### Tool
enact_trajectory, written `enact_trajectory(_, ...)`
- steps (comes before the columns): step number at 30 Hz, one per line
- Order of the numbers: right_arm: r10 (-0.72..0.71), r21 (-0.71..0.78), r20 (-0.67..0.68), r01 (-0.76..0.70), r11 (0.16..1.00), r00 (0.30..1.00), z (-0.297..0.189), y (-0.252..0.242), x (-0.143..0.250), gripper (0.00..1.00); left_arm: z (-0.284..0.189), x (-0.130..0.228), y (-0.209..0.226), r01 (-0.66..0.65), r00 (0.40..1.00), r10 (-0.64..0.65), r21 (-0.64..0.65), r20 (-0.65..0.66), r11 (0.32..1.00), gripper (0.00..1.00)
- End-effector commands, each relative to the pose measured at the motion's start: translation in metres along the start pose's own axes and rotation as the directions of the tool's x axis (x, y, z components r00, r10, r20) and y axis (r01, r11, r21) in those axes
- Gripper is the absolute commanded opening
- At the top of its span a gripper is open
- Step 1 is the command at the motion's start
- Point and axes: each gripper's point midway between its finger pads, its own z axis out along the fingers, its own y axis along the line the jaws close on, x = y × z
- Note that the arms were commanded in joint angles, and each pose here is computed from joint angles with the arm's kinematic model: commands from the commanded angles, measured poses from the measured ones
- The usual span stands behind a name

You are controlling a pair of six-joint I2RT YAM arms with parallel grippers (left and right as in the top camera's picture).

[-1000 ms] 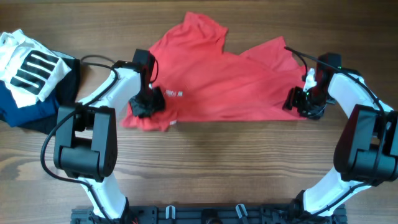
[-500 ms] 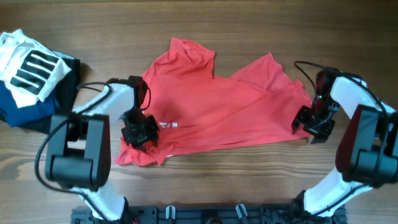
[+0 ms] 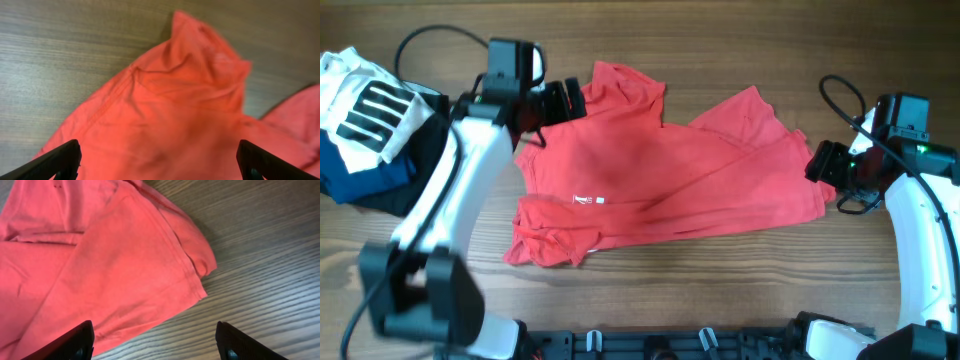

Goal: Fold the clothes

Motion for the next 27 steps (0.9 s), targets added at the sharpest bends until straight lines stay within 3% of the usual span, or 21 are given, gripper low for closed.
enact_trajectory(1,-0.025,-0.032,-0.009,0.024,0.999,1.0,-0.001,0.005,0.002,0.79,0.058,-0.032,0.003,-0.118,0.992,0.117,-0.007,-0.043,0.993,1.0)
enact_trajectory(7,-0.036,-0.031,-0.012,0.036,0.999,0.999,-0.001,0.004,0.002,0.79,0.136,-0.034,0.013,-0.202,0.976,0.201,-0.008,-0.08,0.979,0.98)
enact_trajectory(13,-0.035,-0.032,-0.008,0.034,0.999,0.999,-0.001,0.005,0.001,0.79,0.168,-0.008,0.024,-0.252,0.956,0.248,-0.005,-0.157,0.968,0.91)
enact_trajectory(15,-0.032,-0.033,0.0,0.032,0.999,0.999,-0.001,0.005,-0.001,0.79,0.17,0.005,0.023,-0.254,0.948,0.249,-0.001,-0.199,0.967,0.75)
enact_trajectory(17,-0.033,-0.036,0.015,0.034,0.999,0.999,-0.001,0.006,-0.004,0.78,0.17,0.011,0.02,-0.258,0.942,0.252,0.001,-0.221,0.966,0.4)
enact_trajectory(18,-0.034,-0.038,0.025,0.035,0.999,0.999,-0.001,0.006,-0.007,0.77,0.169,0.014,0.02,-0.259,0.94,0.252,0.002,-0.231,0.966,0.13)
enact_trajectory(19,-0.035,-0.041,0.042,0.037,0.998,0.999,-0.001,0.007,-0.011,0.76,0.168,0.018,0.021,-0.257,0.936,0.25,0.0,-0.248,0.966,0.05)
enact_trajectory(23,-0.045,-0.09,0.091,0.053,0.995,0.995,-0.002,0.017,-0.024,0.73,0.158,0.027,0.026,-0.238,0.928,0.224,-0.011,-0.299,0.971,0.04)
enact_trajectory(25,-0.06,-0.138,0.131,0.078,0.987,0.99,-0.001,0.028,-0.034,0.67,0.141,0.016,0.026,-0.174,0.948,0.159,-0.031,-0.275,0.984,0.04)
enact_trajectory(27,-0.152,-0.216,0.162,0.185,0.959,0.975,0.003,0.049,-0.041,0.72,0.11,0.001,0.023,-0.077,0.967,0.068,-0.026,-0.244,0.997,0.04)
